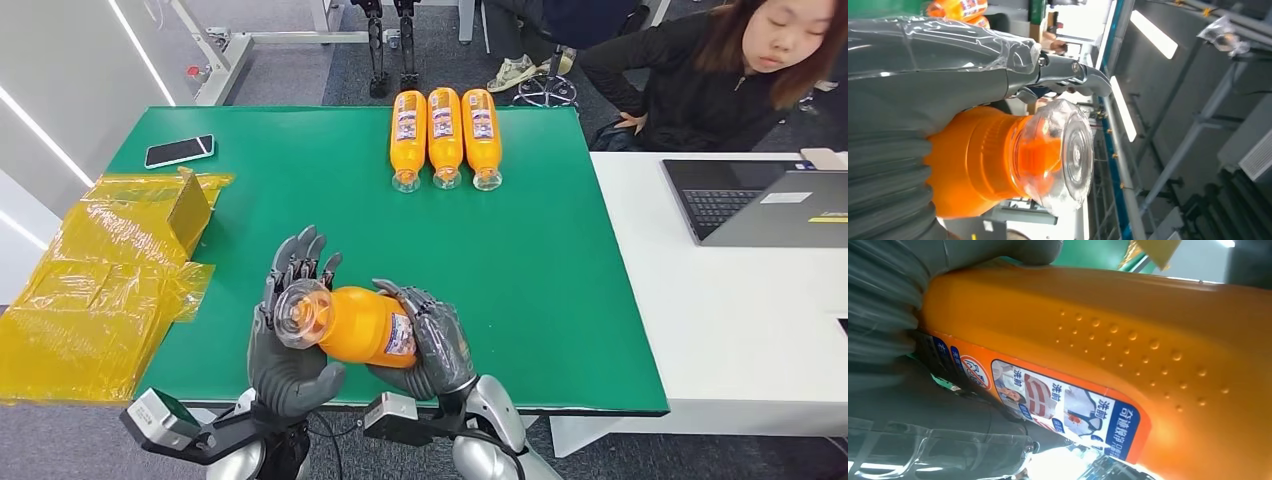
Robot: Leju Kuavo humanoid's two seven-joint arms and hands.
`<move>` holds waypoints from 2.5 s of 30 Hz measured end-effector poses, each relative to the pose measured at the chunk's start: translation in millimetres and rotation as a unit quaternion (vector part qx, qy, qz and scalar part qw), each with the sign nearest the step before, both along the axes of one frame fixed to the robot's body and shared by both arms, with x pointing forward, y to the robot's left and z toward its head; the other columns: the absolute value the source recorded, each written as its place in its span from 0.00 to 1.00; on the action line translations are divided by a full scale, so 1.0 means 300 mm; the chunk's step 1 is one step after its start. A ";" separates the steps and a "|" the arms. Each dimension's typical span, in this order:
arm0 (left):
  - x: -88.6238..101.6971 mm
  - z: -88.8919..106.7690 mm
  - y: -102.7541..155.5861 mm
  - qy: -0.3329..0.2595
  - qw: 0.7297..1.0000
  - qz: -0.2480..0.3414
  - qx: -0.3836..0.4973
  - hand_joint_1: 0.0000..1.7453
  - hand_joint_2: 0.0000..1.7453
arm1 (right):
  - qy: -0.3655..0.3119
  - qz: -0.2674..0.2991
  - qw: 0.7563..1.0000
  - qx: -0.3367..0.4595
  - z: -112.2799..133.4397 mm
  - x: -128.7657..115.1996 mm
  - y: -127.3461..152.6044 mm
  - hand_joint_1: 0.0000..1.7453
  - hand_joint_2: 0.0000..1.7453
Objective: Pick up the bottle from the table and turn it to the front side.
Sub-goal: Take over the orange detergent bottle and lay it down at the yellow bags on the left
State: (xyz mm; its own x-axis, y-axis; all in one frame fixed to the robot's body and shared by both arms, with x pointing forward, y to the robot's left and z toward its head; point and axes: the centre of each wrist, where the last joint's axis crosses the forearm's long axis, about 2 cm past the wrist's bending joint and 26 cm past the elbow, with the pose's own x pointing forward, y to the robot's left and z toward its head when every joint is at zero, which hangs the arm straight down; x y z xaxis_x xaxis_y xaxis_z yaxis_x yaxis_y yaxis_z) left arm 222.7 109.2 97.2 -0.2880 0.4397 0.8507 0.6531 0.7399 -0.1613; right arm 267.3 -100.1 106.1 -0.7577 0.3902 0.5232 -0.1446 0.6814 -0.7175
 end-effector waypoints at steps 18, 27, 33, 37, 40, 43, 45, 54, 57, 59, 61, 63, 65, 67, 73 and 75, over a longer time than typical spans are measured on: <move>0.022 -0.054 0.051 0.007 0.997 0.070 0.045 1.00 1.00 | 0.014 0.048 0.999 -0.021 0.029 -0.055 0.043 1.00 1.00; 0.021 -0.050 0.043 0.011 0.997 0.070 0.044 1.00 1.00 | 0.013 0.050 0.998 -0.031 0.042 -0.066 0.037 1.00 1.00; 0.022 -0.050 0.045 0.013 0.996 0.071 0.044 1.00 1.00 | 0.016 0.052 0.998 -0.034 0.040 -0.066 0.033 1.00 1.00; 0.023 -0.050 0.045 0.013 0.996 0.072 0.044 1.00 1.00 | 0.016 0.052 0.998 -0.034 0.040 -0.066 0.033 1.00 1.00; 0.023 -0.050 0.045 0.013 0.996 0.072 0.044 1.00 1.00 | 0.016 0.052 0.998 -0.034 0.040 -0.066 0.033 0.25 1.00; 0.026 -0.053 0.053 0.017 0.996 0.078 0.047 1.00 1.00 | 0.010 0.059 0.998 -0.030 0.043 -0.069 0.035 0.00 1.00; 0.029 -0.056 0.061 0.020 0.995 0.085 0.050 1.00 1.00 | 0.003 0.066 0.997 -0.027 0.049 -0.074 0.038 0.00 1.00; 0.064 -0.081 0.108 0.016 0.984 0.152 0.096 1.00 1.00 | -0.023 0.065 0.997 0.027 0.051 -0.087 0.043 0.00 1.00; 0.106 -0.104 0.158 0.014 0.974 0.191 0.118 1.00 1.00 | -0.028 0.063 0.997 0.045 0.049 -0.088 0.043 0.00 1.00; 0.135 -0.121 0.196 0.013 0.968 0.214 0.134 1.00 1.00 | -0.029 0.064 0.996 0.054 0.046 -0.089 0.044 0.00 1.00; 0.165 -0.137 0.240 0.012 0.958 0.241 0.152 1.00 1.00 | -0.029 0.068 0.995 0.061 0.042 -0.088 0.046 0.00 1.00; 0.204 -0.151 0.295 0.008 0.944 0.278 0.178 1.00 1.00 | -0.029 0.075 0.995 0.065 0.039 -0.084 0.049 0.00 1.00; 0.245 -0.157 0.356 0.000 0.925 0.316 0.211 1.00 1.00 | -0.028 0.082 0.994 0.067 0.037 -0.078 0.053 0.00 1.00; 0.278 -0.158 0.408 -0.012 0.905 0.346 0.245 1.00 1.00 | -0.028 0.087 0.993 0.070 0.037 -0.073 0.057 0.00 1.00; 0.383 -0.122 0.543 -0.094 0.824 0.418 0.370 1.00 1.00 | -0.026 0.103 0.992 0.074 0.034 -0.061 0.067 0.00 1.00; 0.412 -0.105 0.578 -0.117 0.795 0.435 0.406 1.00 1.00 | -0.025 0.106 0.991 0.073 0.033 -0.059 0.069 0.00 1.00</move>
